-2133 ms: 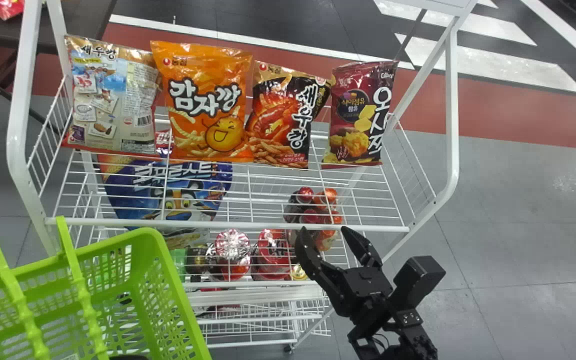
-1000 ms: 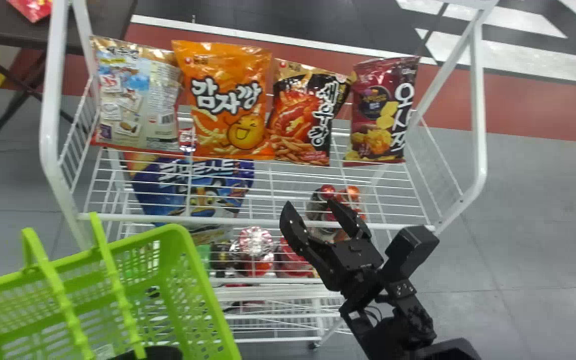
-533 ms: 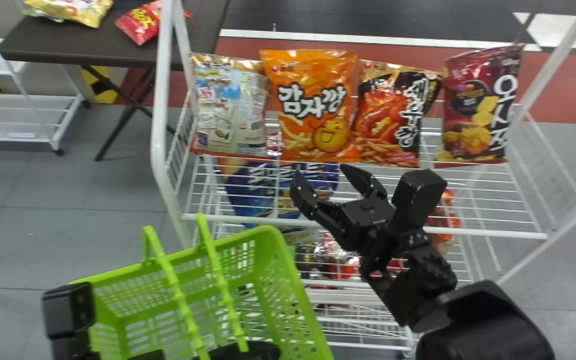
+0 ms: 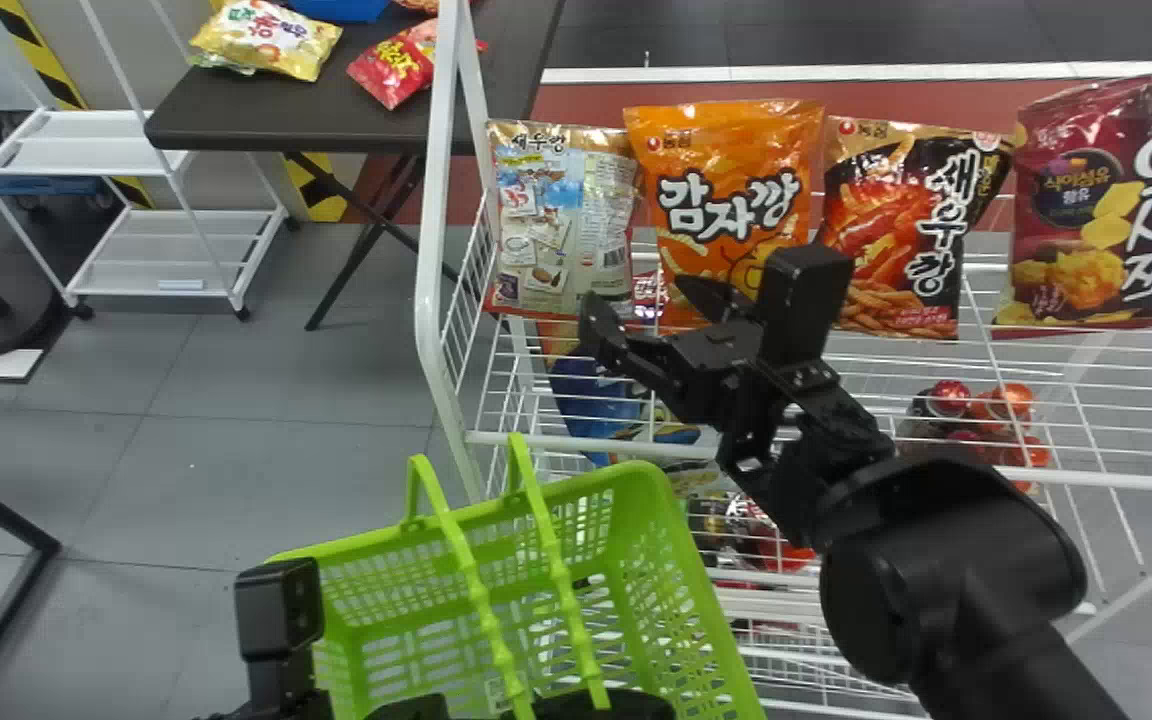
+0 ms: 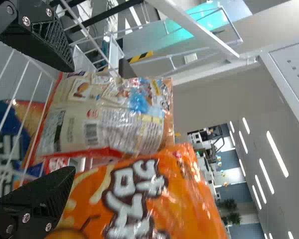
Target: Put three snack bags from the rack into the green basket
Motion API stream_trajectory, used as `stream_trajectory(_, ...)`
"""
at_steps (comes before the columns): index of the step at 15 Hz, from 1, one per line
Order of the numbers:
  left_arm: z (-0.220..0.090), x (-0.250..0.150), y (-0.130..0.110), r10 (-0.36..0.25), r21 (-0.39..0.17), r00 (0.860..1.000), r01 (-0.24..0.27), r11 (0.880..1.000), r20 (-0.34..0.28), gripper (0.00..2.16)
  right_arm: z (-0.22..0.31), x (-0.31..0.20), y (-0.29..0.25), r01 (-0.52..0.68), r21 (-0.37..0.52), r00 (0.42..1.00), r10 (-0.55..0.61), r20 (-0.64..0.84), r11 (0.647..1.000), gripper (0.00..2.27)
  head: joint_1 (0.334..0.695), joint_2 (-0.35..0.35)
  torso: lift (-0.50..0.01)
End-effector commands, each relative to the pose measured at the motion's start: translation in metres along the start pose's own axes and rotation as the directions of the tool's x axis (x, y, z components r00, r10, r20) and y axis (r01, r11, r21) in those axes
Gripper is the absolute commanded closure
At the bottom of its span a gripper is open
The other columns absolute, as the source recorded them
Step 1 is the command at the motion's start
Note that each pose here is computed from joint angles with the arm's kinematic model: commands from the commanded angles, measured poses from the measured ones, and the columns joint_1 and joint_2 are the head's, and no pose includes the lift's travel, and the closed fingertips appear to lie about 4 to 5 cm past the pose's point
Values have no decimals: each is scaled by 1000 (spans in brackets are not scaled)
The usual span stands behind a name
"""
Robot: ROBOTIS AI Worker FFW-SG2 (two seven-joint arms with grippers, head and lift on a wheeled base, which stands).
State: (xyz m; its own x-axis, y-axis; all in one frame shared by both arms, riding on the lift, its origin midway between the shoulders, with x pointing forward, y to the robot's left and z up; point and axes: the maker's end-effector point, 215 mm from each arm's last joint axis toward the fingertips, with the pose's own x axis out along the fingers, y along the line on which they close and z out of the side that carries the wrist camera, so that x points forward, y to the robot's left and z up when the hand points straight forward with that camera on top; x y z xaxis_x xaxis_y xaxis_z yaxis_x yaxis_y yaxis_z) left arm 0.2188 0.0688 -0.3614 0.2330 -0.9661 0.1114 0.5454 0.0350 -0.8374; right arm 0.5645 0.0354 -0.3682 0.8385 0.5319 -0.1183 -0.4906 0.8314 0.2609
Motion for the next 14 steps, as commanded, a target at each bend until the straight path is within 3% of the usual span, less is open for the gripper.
stream_trajectory(1,2,-2,1,4,6,1000,-4,1000,7,2145,12,28,15,-28,-3,999,28,18,1000,117,695,144,0)
stream_trajectory(5,3,-8,4,11,11,1000,-12,1000,15,2145,9,56,9,-26,-71,1000,25,-12,997,97,695,197,0)
stream_trajectory(9,4,-11,6,14,14,1000,-14,1000,22,2145,-9,71,-23,50,-192,996,-64,-68,980,164,695,192,0)
stream_trajectory(12,4,-12,7,14,18,1000,-14,1000,25,2145,-12,75,-19,-22,-197,996,4,-90,980,593,695,185,0)
stream_trajectory(13,4,-14,8,16,20,1000,-17,1000,26,2145,-13,76,-12,-58,-194,994,40,-97,979,923,695,188,0)
stream_trajectory(14,5,-15,8,18,21,999,-19,1000,29,2145,-14,76,-7,-82,-188,992,63,-105,979,1477,695,192,0)
